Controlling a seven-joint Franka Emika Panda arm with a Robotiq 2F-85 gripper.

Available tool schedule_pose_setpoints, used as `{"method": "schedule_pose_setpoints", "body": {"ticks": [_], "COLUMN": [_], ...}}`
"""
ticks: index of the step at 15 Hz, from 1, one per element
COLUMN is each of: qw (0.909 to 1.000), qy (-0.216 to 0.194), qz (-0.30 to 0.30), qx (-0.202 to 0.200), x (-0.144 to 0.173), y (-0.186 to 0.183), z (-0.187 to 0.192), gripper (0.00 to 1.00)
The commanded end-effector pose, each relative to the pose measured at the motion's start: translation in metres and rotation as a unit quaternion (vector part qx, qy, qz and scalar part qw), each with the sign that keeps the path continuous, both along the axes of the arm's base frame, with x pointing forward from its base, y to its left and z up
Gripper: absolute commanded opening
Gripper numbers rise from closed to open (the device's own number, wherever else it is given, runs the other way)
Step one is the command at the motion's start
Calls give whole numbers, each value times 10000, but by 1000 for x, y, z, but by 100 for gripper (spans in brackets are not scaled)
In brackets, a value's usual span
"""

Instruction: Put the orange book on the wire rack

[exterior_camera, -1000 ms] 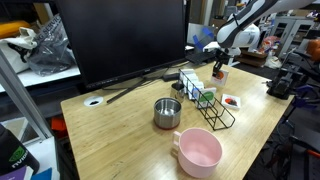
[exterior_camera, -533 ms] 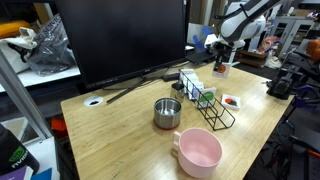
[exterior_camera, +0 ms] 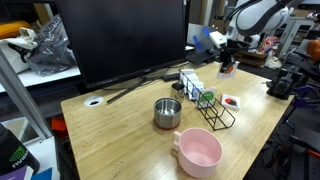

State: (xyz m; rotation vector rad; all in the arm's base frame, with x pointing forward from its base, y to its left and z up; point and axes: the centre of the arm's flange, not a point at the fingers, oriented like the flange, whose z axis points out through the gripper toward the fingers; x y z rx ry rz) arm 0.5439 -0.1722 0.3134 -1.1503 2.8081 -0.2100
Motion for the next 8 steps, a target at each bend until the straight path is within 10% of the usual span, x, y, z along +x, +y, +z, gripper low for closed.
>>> {"method": "schedule_pose_setpoints", "body": {"ticks": [1,8], "qw": [9980,9823], "qy": [-90,-143], "qz": [573,1728], "qx": [260,711], "x": [-36,-64], "y": [22,80], "z": [22,35], "gripper": [4,4]}}
